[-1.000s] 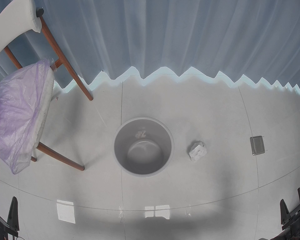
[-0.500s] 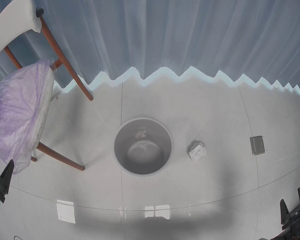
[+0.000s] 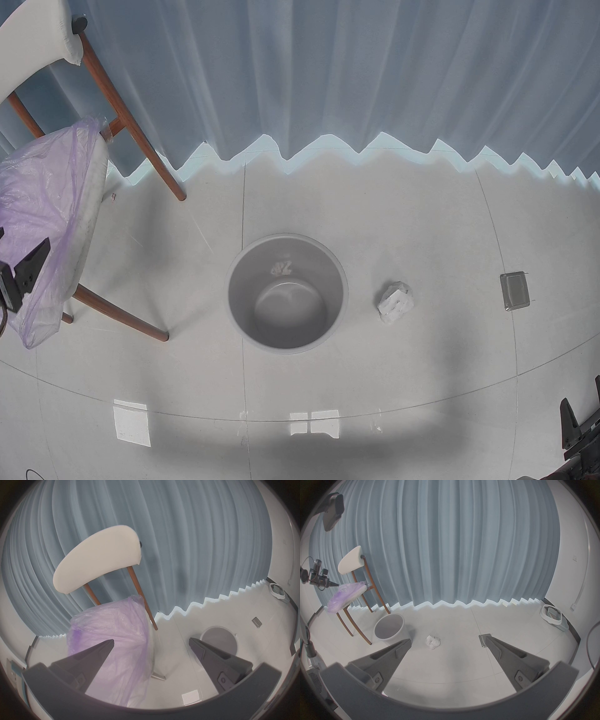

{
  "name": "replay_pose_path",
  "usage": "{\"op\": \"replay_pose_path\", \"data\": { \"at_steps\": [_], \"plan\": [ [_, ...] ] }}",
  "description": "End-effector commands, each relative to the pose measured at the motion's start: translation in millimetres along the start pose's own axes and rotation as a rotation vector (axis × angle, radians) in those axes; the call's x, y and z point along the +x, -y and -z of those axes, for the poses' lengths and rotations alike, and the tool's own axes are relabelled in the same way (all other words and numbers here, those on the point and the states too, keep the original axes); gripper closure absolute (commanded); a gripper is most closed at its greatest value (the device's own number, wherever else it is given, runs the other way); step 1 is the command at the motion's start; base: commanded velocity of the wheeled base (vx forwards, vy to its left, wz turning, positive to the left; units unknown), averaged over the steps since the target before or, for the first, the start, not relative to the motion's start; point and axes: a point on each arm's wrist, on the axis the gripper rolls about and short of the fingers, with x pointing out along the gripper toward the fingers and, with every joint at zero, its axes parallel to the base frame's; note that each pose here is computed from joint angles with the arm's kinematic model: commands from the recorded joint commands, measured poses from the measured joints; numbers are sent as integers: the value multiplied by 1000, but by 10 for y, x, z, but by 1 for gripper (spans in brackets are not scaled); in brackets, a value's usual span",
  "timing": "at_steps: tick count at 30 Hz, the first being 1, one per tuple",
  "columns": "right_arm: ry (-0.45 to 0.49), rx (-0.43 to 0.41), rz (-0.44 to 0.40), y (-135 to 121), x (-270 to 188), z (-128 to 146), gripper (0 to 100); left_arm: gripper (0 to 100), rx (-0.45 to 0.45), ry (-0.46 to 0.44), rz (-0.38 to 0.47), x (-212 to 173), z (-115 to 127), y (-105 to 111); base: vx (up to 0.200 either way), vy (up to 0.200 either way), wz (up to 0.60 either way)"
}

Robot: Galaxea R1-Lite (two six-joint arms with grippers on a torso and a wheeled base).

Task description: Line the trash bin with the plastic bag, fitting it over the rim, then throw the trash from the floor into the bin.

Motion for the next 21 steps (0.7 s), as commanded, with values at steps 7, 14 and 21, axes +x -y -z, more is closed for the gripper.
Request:
{"op": "replay_pose_path", "data": {
  "at_steps": [7, 14, 21],
  "plan": [
    [-1, -2, 0, 0, 0, 52, 0, 0, 5, -93, -14, 643, -83, -14, 0, 0, 0],
    [-1, 0, -3, 0, 0, 52, 0, 0, 18, -121, -38, 780, -93, -3, 0, 0, 0],
    [-1, 0, -2, 0, 0, 52, 0, 0, 92, -162, -93, 859, -46, 7, 0, 0, 0]
  ]
}}
